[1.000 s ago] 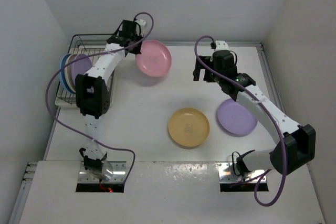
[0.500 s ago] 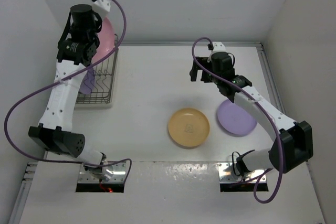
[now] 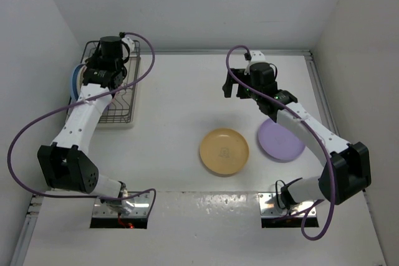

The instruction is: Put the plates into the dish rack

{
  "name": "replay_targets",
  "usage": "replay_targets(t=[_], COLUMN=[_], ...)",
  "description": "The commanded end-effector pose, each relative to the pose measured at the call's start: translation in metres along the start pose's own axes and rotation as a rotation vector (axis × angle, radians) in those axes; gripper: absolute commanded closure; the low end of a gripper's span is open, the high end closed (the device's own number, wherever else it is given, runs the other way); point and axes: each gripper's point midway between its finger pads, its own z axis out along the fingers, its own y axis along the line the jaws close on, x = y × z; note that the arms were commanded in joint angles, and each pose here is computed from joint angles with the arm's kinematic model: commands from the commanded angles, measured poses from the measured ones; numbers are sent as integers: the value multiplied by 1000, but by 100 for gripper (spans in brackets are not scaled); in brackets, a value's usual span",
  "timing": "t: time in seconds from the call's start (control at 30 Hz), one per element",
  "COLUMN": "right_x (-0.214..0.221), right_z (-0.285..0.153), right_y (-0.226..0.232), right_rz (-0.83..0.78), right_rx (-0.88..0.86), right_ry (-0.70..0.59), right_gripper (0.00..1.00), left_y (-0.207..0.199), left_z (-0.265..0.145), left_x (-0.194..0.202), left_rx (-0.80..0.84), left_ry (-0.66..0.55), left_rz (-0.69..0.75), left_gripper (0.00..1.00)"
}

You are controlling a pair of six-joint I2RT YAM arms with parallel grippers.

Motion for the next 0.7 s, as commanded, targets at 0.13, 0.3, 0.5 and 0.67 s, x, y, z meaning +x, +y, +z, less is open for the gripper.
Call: replay_targets(t=[0.13, 0.3, 0.5, 0.67], right_x=[-7, -7, -6, -7], right_z=[-3, -5, -4, -3], right_y=[1, -1, -1, 0], right_rz=[-13, -7, 2, 9], right_rx=[-9, 3, 5, 1], right_ry=[-31, -38, -32, -34], right_gripper=[1, 1, 1, 1], left_y=[43, 47, 32, 10], left_z=[-6, -2, 4, 10], left_x=[-7, -4, -6, -9], left_rx=[-197, -245, -222, -198], left_ry=[-41, -34, -44, -50], left_rz=[-85, -57, -59, -35], left_gripper=[100, 100, 100, 100])
